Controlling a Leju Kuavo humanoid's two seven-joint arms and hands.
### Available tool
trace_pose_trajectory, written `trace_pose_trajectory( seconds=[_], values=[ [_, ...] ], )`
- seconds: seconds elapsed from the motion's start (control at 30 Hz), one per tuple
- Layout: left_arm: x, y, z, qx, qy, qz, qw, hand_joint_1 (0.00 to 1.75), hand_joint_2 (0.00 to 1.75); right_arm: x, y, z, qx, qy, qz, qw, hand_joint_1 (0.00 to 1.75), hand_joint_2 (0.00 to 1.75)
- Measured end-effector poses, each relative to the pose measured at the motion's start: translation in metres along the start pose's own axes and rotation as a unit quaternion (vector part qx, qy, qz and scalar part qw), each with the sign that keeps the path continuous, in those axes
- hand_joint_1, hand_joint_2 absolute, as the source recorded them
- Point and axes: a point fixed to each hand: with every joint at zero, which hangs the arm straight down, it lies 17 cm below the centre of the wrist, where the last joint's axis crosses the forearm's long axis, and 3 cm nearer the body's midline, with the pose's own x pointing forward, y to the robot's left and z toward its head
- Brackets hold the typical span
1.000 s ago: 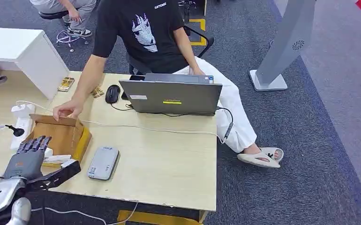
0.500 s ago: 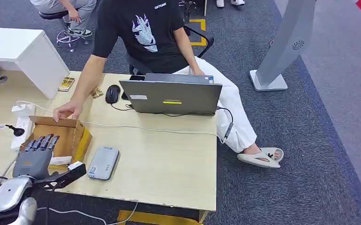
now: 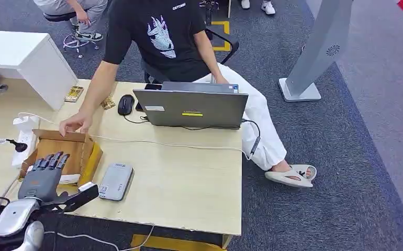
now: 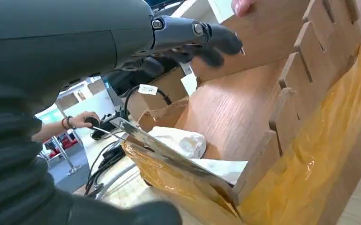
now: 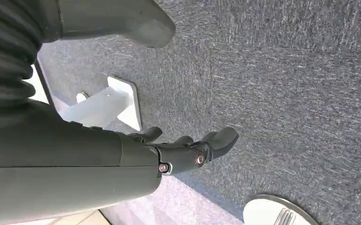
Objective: Pass the card to the sensor for recognition and then transmit it.
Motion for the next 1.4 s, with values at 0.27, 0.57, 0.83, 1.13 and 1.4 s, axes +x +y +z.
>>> trace_pose_trajectory(
  seconds=[0.27, 0.57, 0.83, 1.13, 1.4],
  values=[
    [0.007, 0.001, 0.0, 0.005, -0.011, -0.001, 1.0, 1.75, 1.75, 0.0, 0.0, 0.0, 0.0, 0.001, 0.0, 1.0, 0.0, 1.75],
    [0.009, 0.003, -0.001, 0.009, -0.014, 0.002, 1.0, 1.75, 1.75, 0.0, 0.0, 0.0, 0.001, 0.001, 0.0, 1.0, 0.0, 1.75],
    [0.007, 0.004, -0.001, 0.011, -0.015, -0.001, 1.0, 1.75, 1.75, 0.0, 0.0, 0.0, 0.001, 0.001, 0.0, 1.0, 0.0, 1.75],
    [0.007, 0.005, -0.002, 0.011, -0.017, -0.002, 1.0, 1.75, 1.75, 0.0, 0.0, 0.0, 0.001, 0.001, 0.0, 1.0, 0.0, 1.75],
    [-0.005, 0.03, -0.007, 0.044, 0.001, -0.021, 0.999, 1.75, 1.75, 0.0, 0.0, 0.0, 0.0, -0.001, 0.0, 1.0, 0.0, 1.75]
  ],
)
